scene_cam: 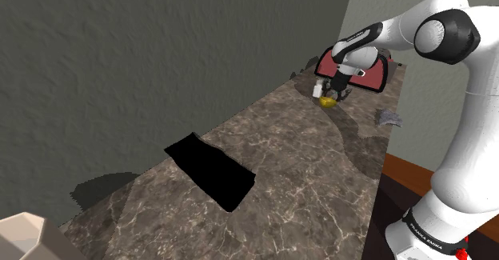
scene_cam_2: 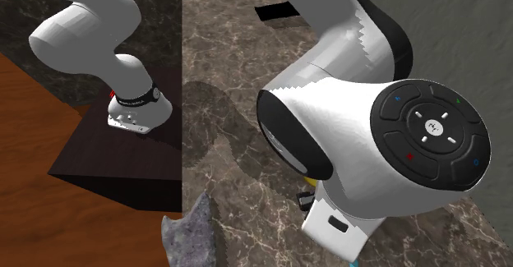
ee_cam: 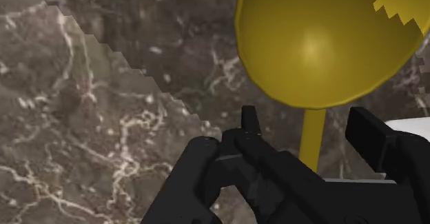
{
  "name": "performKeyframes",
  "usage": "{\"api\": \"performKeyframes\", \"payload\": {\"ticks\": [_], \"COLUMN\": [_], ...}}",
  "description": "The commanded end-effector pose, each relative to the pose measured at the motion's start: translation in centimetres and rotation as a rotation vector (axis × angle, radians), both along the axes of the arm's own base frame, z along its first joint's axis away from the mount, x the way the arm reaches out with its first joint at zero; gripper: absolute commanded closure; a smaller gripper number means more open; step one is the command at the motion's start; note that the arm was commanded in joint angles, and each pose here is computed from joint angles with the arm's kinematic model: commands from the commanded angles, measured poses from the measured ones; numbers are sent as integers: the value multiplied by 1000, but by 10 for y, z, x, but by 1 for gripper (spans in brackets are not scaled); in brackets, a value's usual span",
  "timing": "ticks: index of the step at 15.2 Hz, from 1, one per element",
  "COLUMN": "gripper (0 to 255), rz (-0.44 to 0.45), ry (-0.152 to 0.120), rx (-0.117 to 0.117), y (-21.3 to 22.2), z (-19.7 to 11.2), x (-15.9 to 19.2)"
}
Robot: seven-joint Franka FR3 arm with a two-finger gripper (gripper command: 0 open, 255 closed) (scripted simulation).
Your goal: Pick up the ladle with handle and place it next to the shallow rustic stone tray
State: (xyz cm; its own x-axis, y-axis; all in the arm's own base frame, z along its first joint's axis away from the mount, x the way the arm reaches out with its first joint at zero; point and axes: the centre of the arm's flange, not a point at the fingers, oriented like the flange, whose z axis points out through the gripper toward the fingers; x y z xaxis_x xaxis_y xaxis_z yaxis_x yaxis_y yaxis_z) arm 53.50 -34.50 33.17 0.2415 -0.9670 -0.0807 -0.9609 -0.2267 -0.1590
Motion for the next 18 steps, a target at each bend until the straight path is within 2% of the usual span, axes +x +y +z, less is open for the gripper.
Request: {"api": "performKeyframes", "payload": {"ticks": [1, 9, 18], "gripper": [255, 255, 255], "rz": [0, 0, 0], "ry": [0, 0, 0], "rx": [0, 0, 0], "y": [0, 0, 0], "z": [0, 0, 47], "x": [0, 0, 0]}}
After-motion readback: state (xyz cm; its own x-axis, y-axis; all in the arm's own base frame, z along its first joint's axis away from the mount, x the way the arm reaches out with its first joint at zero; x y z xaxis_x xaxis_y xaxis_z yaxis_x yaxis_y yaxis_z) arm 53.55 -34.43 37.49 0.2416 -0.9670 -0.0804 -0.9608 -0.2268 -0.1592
